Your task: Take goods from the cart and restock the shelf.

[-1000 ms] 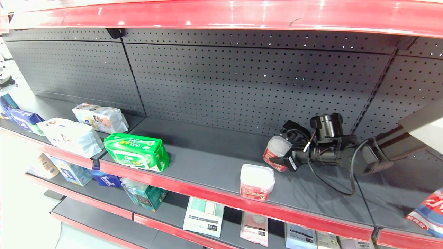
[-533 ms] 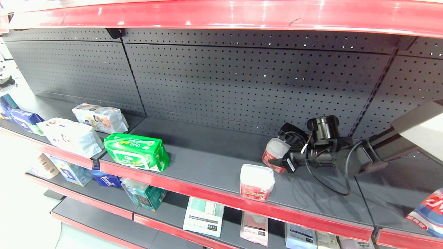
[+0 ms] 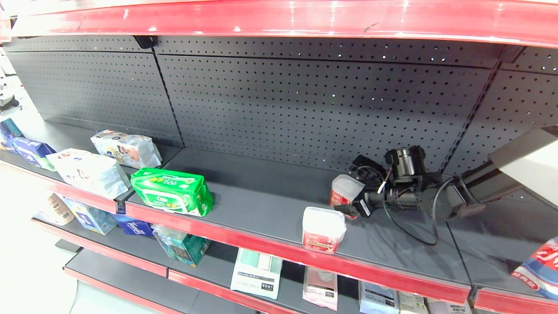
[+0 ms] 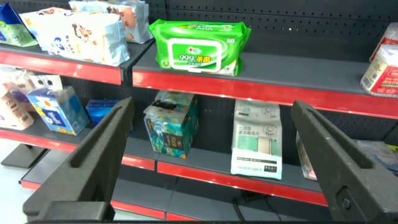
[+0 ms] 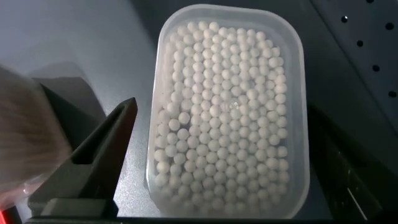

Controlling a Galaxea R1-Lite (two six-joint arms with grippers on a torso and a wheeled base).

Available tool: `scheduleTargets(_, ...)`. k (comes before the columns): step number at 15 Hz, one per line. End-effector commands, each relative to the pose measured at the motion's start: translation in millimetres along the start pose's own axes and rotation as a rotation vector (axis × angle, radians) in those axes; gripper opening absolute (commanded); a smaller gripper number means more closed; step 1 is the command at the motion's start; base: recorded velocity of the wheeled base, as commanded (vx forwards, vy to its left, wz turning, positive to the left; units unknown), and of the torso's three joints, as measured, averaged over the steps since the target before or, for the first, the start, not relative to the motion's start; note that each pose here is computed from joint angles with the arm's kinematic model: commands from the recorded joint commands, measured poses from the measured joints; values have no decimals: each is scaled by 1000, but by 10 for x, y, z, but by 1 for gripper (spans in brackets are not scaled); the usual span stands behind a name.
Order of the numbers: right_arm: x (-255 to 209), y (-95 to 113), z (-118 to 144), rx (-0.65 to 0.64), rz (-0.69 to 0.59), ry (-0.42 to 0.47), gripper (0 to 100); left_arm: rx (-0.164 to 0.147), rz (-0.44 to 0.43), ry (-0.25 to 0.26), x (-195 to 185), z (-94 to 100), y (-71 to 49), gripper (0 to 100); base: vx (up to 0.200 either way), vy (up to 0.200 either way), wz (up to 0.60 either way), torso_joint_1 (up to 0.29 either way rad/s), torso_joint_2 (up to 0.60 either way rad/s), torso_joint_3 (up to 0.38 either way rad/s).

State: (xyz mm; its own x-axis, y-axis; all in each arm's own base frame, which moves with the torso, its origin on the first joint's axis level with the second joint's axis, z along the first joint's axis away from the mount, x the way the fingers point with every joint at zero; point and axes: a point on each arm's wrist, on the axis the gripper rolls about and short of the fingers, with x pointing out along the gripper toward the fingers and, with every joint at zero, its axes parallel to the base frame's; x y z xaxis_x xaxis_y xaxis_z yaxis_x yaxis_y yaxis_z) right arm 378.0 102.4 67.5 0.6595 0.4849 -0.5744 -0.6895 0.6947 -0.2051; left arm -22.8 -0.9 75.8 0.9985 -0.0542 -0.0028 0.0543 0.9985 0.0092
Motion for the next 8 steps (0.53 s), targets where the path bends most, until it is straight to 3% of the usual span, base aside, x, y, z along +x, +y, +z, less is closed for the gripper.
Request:
scheduleTargets(1, -17, -18, 8, 2, -6, -4, 100, 0, 1, 0, 0, 0, 0, 100, 0, 0, 0, 0, 0, 0)
scheduleTargets(8, -130, -136, -26, 32, -89, 21, 100, 0, 1, 0, 0, 0, 0, 100, 0, 0, 0, 0, 0, 0)
